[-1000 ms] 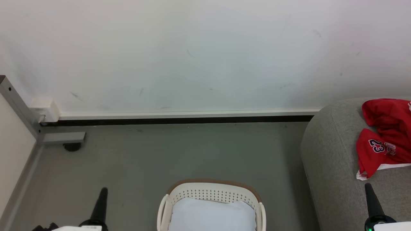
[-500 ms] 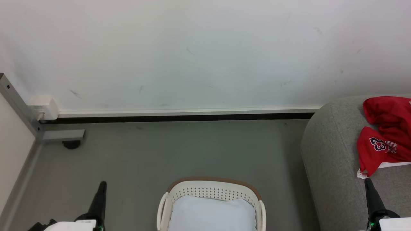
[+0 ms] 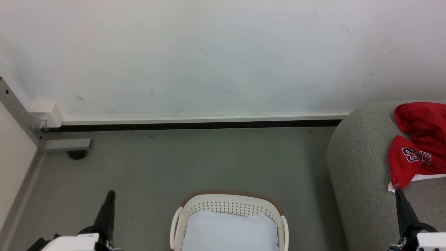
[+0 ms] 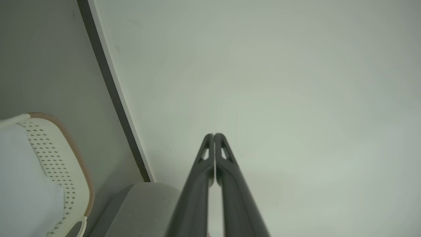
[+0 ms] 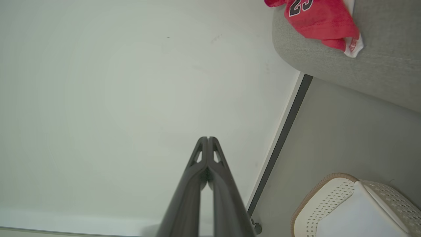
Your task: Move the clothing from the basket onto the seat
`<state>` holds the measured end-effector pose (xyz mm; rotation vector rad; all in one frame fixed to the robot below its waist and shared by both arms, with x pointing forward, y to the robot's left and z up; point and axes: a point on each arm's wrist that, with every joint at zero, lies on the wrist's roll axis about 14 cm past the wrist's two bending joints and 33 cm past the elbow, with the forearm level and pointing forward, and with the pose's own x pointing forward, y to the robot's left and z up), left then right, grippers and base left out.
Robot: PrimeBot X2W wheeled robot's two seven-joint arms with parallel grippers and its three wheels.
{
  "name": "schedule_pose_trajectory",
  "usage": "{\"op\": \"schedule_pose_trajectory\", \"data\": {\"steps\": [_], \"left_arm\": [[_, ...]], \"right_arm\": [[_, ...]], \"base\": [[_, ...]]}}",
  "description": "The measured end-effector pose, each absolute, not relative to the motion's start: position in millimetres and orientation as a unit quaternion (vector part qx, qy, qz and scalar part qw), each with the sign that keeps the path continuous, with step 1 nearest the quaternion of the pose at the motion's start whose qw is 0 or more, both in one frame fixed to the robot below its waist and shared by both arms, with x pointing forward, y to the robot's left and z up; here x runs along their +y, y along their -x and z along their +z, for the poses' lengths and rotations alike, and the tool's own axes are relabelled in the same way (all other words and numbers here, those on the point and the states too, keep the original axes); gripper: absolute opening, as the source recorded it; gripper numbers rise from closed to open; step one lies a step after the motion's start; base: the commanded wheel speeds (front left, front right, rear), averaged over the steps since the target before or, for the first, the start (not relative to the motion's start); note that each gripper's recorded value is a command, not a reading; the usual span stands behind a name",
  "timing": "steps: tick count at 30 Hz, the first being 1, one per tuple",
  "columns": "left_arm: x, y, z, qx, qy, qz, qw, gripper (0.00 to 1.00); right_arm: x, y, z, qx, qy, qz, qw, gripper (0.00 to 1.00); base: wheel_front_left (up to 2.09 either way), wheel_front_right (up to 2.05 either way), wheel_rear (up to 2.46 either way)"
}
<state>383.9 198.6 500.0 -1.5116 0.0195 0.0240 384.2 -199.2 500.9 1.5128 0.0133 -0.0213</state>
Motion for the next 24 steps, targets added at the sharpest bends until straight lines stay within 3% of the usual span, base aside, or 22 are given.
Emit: {"op": "schedule_pose_trajectory", "data": {"steps": [10, 24], "left_arm": [[198.6, -388.0, 503.8, 0.005, 0.708, 0.004, 0.707, 0.00], [198.7, -388.0, 504.0, 0.005, 0.708, 0.004, 0.707, 0.00]], "right_arm": [[-198.6, -387.3, 503.4, 0.005, -0.709, -0.003, 0.705, 0.00], [-198.7, -387.4, 503.7, 0.004, -0.709, -0.003, 0.705, 0.00]], "base": [[0.00, 0.00, 0.00], [0.00, 0.00, 0.00]]}}
